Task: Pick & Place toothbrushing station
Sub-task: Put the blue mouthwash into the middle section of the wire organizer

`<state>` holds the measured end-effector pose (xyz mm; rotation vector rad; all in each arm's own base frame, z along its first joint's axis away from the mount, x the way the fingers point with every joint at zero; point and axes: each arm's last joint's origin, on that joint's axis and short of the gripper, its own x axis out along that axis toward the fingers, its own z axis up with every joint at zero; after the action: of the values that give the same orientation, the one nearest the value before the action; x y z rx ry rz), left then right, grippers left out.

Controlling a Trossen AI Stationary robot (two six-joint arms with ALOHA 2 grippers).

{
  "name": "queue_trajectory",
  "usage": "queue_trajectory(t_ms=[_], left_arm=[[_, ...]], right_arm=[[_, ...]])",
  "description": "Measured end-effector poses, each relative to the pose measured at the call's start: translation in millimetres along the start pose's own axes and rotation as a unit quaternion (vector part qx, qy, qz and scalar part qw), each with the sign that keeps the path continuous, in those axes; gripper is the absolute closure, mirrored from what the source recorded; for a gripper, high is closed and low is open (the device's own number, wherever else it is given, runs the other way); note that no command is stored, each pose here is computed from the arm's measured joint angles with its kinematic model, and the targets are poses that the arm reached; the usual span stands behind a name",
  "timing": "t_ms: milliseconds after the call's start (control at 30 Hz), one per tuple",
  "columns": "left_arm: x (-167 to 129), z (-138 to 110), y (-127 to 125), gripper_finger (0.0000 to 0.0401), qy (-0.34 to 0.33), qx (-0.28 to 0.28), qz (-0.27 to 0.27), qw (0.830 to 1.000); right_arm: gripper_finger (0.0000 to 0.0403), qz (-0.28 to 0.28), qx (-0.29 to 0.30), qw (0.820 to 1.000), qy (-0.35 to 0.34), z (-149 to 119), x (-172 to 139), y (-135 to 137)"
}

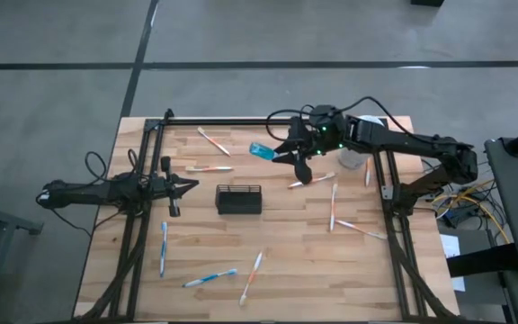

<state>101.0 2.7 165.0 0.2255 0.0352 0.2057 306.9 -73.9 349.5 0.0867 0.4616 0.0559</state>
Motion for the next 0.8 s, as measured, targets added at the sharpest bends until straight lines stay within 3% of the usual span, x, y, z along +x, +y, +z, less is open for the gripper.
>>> queue_trajectory(t_ms=[167,333,433,600,800], left_arm=[[0.0,0.0,0.0,0.0375,0.0,0.001,0.0,1.0],[0.0,0.1,0.7,0.0375,0.002,0.166,0.009,0.986],[0.0,0.1,0.7,0.0375,0.003,0.218,0.009,0.976],[0.0,0.2,0.7,0.0375,0.002,0.253,0.009,0.968],[0.0,0.3,0.6,0.0375,0.001,0.238,0.007,0.971]], right_arm=[[0.0314,0.022,-0.001,1.0,0.002,-0.5,0.7,1.9],[0.031,0.023,0.017,1.0,0.002,-0.4,0.6,2.6],[0.031,0.023,0.036,0.999,0.002,-0.2,0.3,2.7],[0.031,0.022,0.051,0.998,0.002,-0.2,0.2,2.8],[0.031,0.015,0.048,0.999,0.002,-0.2,0.1,2.2]])
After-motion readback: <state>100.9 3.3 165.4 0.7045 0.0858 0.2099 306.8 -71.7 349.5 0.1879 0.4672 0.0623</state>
